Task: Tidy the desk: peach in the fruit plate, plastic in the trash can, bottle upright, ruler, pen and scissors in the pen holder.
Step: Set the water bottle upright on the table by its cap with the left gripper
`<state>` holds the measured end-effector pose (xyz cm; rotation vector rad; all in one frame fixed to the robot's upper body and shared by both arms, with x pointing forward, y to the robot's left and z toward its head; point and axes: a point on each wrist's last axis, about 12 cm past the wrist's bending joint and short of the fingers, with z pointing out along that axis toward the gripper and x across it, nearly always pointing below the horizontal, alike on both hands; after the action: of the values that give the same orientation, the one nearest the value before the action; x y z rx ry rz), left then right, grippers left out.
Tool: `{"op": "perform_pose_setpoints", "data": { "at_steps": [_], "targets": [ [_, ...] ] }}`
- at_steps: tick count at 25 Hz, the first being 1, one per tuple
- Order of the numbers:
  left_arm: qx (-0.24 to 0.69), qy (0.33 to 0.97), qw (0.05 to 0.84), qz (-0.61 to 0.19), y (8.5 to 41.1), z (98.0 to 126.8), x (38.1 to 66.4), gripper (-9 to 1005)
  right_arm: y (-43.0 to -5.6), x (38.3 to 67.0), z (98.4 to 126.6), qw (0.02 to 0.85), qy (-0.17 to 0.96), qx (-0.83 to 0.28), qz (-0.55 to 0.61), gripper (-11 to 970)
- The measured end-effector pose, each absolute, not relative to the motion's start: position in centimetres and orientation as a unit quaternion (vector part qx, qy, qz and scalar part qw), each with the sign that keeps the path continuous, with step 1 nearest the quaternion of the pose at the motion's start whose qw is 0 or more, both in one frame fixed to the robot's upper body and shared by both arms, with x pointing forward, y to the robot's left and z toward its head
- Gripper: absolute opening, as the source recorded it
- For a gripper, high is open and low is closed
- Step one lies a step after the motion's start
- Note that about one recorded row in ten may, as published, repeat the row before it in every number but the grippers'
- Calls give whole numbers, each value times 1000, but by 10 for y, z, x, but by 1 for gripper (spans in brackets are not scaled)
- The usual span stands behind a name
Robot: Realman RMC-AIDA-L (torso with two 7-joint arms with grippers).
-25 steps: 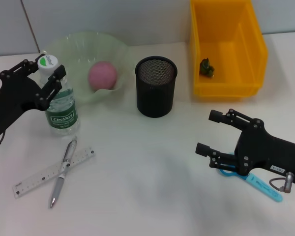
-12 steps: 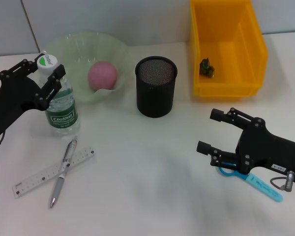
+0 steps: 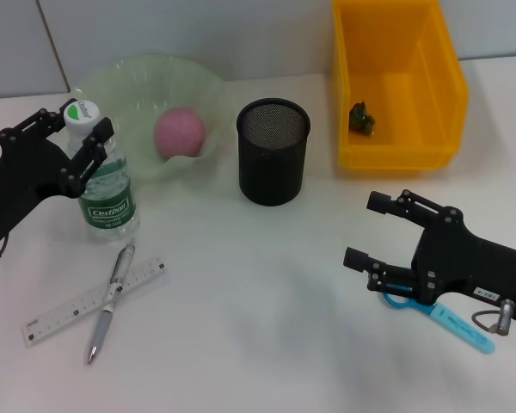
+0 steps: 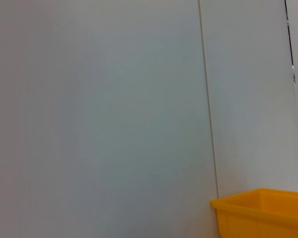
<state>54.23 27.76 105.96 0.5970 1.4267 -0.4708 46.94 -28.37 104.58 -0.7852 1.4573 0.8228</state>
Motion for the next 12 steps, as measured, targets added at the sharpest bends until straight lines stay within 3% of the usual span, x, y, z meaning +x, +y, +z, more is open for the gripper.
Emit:
{"op": "perform_pose_setpoints", "data": {
  "at_steps": [12],
  "targets": [
    [266,638,692,-210,279,1060,542,444,-283,470,1047,601,630,-339,357,837]
  ]
}}
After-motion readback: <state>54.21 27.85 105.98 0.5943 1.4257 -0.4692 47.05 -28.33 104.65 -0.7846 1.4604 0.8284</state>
